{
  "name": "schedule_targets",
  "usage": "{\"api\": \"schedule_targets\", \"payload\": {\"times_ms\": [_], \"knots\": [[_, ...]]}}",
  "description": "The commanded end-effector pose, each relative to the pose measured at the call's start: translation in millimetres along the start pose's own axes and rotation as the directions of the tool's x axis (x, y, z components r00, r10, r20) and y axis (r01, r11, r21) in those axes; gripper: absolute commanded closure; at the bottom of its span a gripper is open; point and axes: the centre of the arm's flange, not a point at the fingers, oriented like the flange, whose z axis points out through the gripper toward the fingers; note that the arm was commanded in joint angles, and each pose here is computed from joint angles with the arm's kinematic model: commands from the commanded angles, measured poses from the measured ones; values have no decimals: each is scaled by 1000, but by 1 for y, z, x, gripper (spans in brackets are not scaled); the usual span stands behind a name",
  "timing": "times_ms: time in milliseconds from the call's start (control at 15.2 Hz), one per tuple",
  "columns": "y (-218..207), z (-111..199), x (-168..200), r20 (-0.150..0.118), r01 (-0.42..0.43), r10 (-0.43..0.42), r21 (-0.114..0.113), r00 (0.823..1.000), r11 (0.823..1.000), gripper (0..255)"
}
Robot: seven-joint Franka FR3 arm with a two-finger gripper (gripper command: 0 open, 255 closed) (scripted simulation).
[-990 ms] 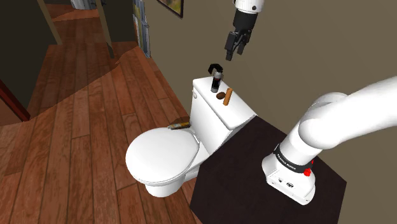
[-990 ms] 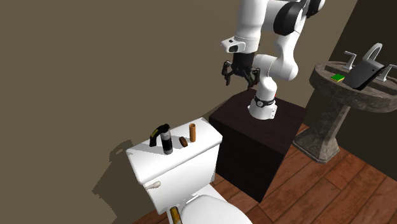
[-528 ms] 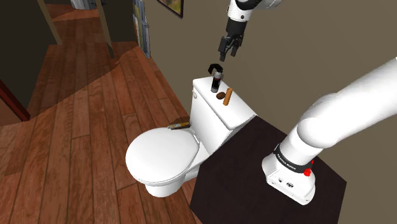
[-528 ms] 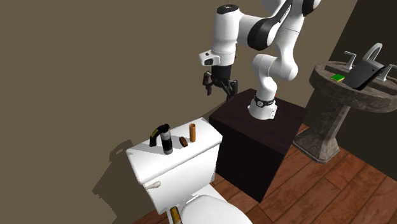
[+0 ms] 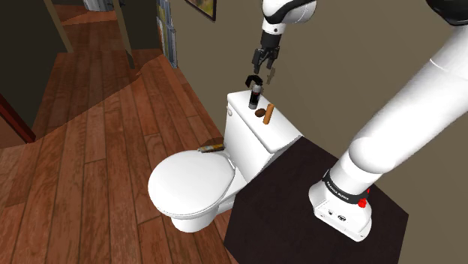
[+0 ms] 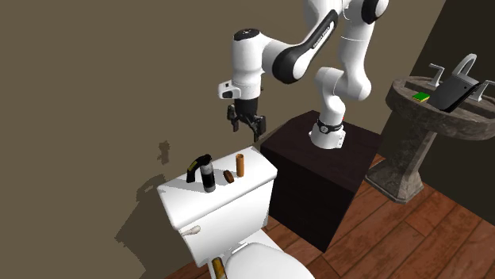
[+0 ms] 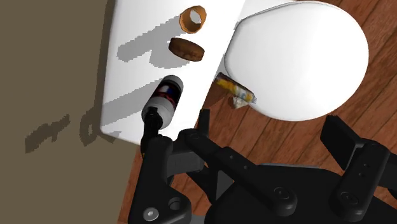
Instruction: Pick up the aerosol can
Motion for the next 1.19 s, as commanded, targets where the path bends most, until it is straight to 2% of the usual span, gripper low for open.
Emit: {"api": "schedule_targets", "payload": {"times_ms": [0,924,1122], "knots": [[16,13,16,-1,-13,13,1,1000,1000,0],[140,105,119,-7,-108,108,13,994,994,0],[140,116,118,-7,-108,108,13,994,994,0]]}}
